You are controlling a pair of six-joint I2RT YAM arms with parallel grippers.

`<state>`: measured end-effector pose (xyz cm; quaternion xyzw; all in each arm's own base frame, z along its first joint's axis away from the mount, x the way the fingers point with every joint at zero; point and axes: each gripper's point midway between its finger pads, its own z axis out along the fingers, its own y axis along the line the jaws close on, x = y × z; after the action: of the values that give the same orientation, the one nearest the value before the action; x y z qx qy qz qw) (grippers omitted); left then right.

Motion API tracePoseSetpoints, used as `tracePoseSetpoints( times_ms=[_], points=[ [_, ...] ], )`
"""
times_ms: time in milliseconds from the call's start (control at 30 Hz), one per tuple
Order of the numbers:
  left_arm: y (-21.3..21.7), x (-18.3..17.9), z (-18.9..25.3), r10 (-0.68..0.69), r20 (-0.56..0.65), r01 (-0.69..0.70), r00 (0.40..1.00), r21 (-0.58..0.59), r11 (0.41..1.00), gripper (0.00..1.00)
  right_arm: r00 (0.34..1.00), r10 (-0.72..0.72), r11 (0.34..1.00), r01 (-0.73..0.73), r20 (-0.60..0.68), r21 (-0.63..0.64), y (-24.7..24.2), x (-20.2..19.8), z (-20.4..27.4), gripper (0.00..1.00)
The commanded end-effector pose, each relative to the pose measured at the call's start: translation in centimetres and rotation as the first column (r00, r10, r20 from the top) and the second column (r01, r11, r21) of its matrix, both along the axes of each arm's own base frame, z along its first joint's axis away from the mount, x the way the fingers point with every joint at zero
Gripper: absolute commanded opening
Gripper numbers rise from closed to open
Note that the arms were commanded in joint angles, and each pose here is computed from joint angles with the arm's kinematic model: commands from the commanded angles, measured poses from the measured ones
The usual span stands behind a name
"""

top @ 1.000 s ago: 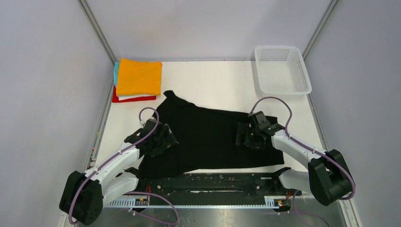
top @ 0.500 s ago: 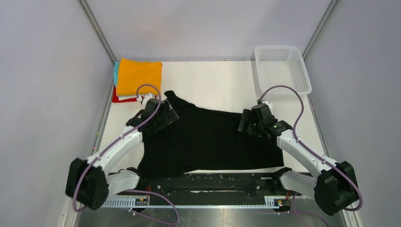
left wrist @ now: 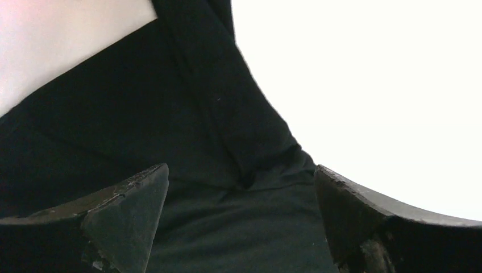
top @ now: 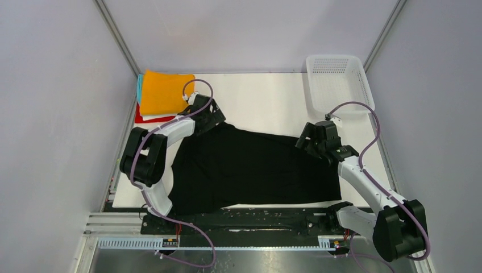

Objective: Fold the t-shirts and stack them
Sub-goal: Fold the flattened tshirt in 1/3 of the way

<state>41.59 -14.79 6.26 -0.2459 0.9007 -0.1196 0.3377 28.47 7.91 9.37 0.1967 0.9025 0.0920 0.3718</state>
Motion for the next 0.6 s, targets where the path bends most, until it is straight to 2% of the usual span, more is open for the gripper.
tracePoseSetpoints(
  times_ms=[0, 367, 567],
  points=[
    [-2.1, 3.4, 1.6, -0.035, 0.077, 0.04, 0.996, -0.065, 0.997, 0.99, 0.999, -0.026, 0.999, 0.025, 0.019, 0.023, -0.4, 0.6, 0.1, 0.99],
    [-4.5, 7.5, -0.4, -0.064, 0.068, 0.071, 0.996, -0.114, 0.991, 0.99, 0.997, -0.07, 0.998, 0.07, -0.031, 0.005, -2.0, 1.0, -1.1, 1.0],
    [-5.9, 11.2, 1.4, -0.051, 0.145, 0.073, 0.988, -0.149, 0.986, 0.99, 0.998, -0.045, 0.999, 0.044, -0.05, -0.016, -2.0, 1.2, -1.4, 0.99]
  ],
)
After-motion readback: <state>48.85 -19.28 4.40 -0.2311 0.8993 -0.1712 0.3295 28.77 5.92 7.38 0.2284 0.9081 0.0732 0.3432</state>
